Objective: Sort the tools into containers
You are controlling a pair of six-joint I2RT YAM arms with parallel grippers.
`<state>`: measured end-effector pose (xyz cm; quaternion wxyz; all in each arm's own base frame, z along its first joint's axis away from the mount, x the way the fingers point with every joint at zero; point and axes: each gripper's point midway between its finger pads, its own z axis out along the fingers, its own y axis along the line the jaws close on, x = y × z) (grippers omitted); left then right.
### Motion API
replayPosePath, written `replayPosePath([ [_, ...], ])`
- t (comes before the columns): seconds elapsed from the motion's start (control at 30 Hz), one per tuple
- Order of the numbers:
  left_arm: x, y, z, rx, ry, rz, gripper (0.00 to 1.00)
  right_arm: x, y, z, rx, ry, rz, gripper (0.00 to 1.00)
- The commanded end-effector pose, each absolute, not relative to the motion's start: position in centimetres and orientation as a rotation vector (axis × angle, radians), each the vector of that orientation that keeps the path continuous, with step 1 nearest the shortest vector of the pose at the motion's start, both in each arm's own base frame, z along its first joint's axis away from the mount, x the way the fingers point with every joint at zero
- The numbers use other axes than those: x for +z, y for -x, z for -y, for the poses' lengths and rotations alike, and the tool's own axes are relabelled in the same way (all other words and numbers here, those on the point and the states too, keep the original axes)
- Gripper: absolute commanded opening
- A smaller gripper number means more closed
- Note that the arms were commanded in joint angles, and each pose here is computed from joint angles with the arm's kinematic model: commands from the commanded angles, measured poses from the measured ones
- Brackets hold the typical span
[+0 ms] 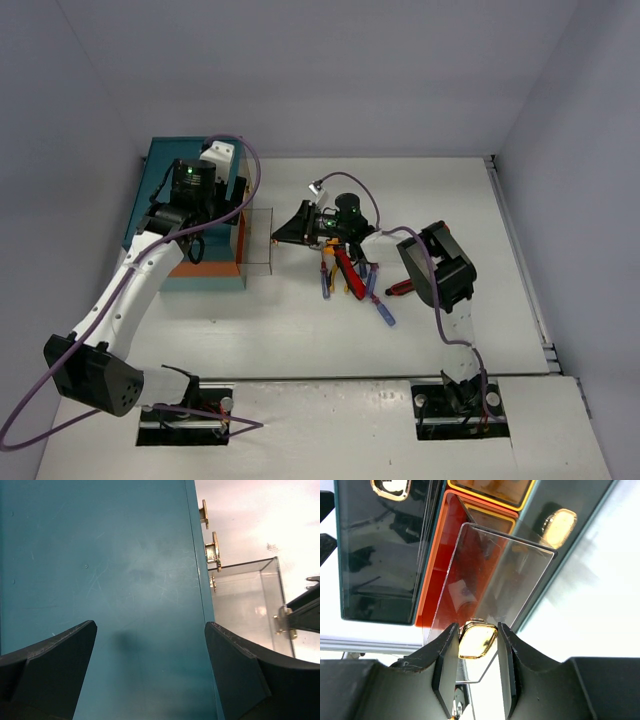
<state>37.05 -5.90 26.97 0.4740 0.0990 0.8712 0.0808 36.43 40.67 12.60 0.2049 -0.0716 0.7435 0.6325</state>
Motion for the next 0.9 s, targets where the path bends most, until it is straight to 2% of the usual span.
replayPosePath([
  [0.0, 27.1, -36.3, 5.4, 0.219, -0.235, -2.138, 0.89, 16.1, -37.8, -38.7, 1.713, 0.26, -1.94, 0.0],
  [0.17, 27.2, -36.3, 5.4, 0.219, -0.236, -2.134, 0.89, 15.7, -38.0, -37.9, 1.698, 0.253, -1.959, 0.03],
  [0.27, 27.3, -36.3, 5.4, 0.22, -0.236, -2.133, 0.89, 15.6, -38.1, -37.8, 1.682, 0.262, -1.964, 0.1],
  [0.3, 27.5, -36.3, 5.4, 0.217, -0.237, -2.129, 0.89, 15.6, -38.1, -37.7, 1.675, 0.265, -1.97, 0.16],
  [0.37, 27.8, -36.4, 5.4, 0.211, -0.234, -2.123, 0.89, 15.6, -38.2, -37.5, 1.65, 0.278, -1.984, 0.35],
  [0.5, 29.4, -36.3, 5.6, 0.191, -0.228, -2.084, 0.89, 16.5, -39.3, -36.2, 1.564, 0.28, -1.988, 0.5],
  [0.7, 32.8, -36.0, 6.1, 0.138, -0.222, -2.014, 0.89, 17.0, -41.6, -32.1, 1.263, 0.314, -2.051, 0.61],
  [0.87, 34.6, -35.2, 6.5, 0.077, -0.189, -1.977, 0.89, 17.7, -41.4, -28.6, 1.086, 0.336, -2.094, 0.64],
])
